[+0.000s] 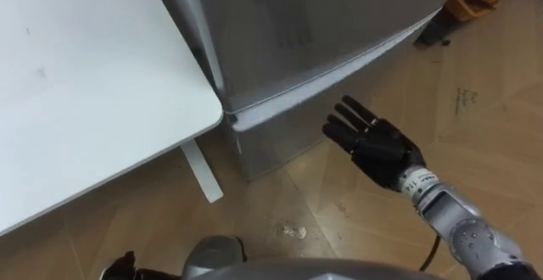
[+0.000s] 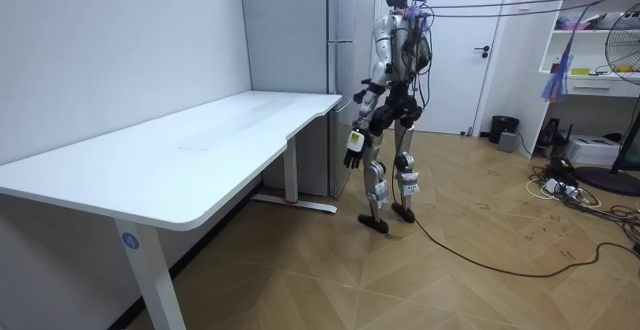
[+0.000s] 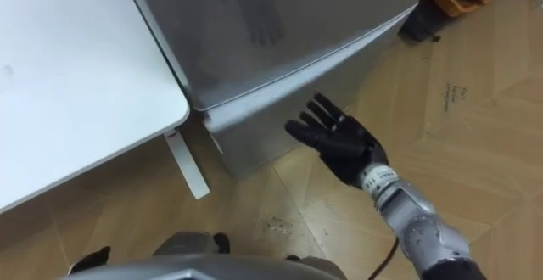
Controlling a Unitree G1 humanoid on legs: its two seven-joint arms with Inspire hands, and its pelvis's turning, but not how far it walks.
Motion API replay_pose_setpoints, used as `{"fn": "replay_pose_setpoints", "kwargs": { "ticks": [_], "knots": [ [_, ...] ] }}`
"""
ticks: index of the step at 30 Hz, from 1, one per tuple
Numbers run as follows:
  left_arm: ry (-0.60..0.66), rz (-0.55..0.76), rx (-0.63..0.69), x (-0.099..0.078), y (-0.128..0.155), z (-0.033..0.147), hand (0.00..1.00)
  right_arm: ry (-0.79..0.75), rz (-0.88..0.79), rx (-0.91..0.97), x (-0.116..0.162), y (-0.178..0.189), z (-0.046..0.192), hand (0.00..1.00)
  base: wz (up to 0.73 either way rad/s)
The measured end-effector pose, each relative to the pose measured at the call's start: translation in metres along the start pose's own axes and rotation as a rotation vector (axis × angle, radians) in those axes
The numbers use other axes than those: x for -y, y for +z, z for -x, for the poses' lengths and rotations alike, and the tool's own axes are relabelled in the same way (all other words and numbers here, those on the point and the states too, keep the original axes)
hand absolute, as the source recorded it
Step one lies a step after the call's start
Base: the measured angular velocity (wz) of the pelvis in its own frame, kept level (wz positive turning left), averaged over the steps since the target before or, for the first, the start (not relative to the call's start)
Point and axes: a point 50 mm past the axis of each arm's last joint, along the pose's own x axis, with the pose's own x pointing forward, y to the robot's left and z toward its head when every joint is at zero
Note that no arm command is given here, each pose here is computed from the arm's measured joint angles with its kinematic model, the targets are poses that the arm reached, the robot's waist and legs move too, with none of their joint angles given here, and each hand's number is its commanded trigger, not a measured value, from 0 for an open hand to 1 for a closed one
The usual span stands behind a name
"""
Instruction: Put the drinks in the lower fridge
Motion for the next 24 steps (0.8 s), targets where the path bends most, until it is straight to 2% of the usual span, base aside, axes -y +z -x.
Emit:
{"fn": "replay_pose_setpoints", "kwargs": {
  "ticks": [8,12,21,24],
  "knots": [
    [0.021,0.044,0.007,0.000,0.007,-0.001,0.00,0.007,-0.036,-0.035,-0.001,-0.004,-0.001,0.00,0.06],
    [0.028,0.048,-0.006,0.000,0.005,-0.001,0.00,0.021,-0.082,-0.037,-0.003,-0.005,-0.002,0.00,0.04],
    [0.056,0.061,-0.036,-0.004,-0.003,0.000,0.00,0.052,-0.073,-0.042,-0.010,-0.005,-0.004,0.00,0.01],
    [0.063,0.071,-0.044,-0.005,-0.004,0.000,0.00,0.008,-0.103,-0.071,-0.001,-0.016,-0.003,0.00,0.02]
  ]
}}
